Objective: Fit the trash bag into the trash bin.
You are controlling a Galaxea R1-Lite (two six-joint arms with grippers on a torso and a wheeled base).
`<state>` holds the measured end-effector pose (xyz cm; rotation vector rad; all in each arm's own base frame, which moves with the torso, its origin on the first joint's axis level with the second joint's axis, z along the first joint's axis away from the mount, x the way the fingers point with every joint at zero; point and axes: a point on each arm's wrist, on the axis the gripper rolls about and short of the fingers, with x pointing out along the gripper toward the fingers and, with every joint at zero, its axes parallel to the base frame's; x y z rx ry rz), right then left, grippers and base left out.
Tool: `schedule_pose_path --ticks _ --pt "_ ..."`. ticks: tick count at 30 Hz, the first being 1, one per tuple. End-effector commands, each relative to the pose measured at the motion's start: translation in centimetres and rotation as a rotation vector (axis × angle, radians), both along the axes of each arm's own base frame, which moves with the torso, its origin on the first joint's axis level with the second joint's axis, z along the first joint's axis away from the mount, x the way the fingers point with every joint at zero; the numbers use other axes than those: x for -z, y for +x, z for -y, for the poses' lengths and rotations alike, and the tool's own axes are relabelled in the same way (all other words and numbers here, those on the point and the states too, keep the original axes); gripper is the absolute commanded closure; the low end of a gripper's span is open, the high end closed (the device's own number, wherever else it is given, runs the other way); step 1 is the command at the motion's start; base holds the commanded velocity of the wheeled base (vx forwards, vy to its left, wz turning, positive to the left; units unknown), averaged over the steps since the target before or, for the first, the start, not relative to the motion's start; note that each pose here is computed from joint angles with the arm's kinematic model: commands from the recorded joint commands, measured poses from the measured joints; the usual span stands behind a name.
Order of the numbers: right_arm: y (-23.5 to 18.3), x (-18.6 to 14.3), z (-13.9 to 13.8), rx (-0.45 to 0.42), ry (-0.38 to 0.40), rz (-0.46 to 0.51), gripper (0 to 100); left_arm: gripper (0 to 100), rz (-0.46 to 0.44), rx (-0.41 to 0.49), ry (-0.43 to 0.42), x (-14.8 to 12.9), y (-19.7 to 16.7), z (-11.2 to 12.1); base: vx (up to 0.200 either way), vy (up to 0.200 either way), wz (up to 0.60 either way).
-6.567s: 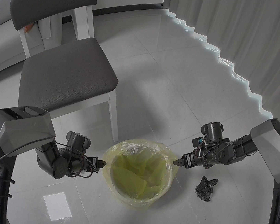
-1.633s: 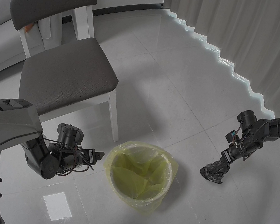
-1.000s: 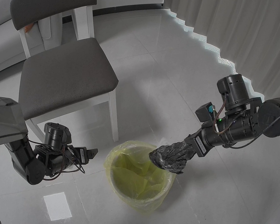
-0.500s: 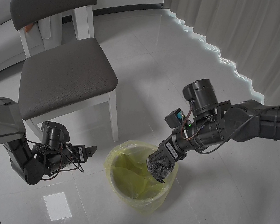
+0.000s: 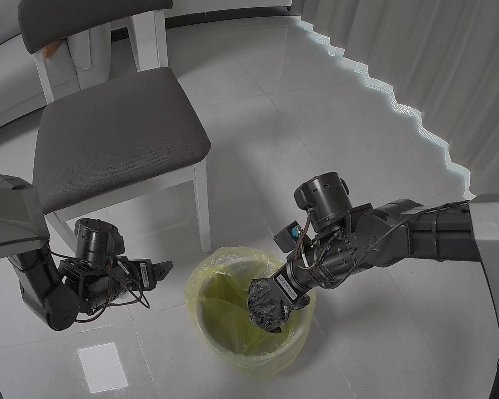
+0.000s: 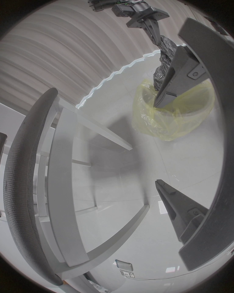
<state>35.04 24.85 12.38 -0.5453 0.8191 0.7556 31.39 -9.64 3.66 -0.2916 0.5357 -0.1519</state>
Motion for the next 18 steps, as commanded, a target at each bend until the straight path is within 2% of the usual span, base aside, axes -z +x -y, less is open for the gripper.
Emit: schedule_pose_path --ticks 1,8,18 --pt "0.0 1.5 -0.7 0.0 -0.014 -0.037 100 0 -0.01 -0.002 0.003 0.5 0.1 0.0 0.0 0.0 0.0" --pt "-1.5 3.2 -2.3 -0.049 -0.048 -0.081 100 0 -0.013 0.0 0.002 0.6 0.0 0.0 0.0 0.0 0.0" --pt "-2.9 3.3 -3.8 -0.092 -0.053 -0.088 100 0 -0.013 -0.001 0.002 0.8 -0.2 -0.1 0.0 0.0 0.0"
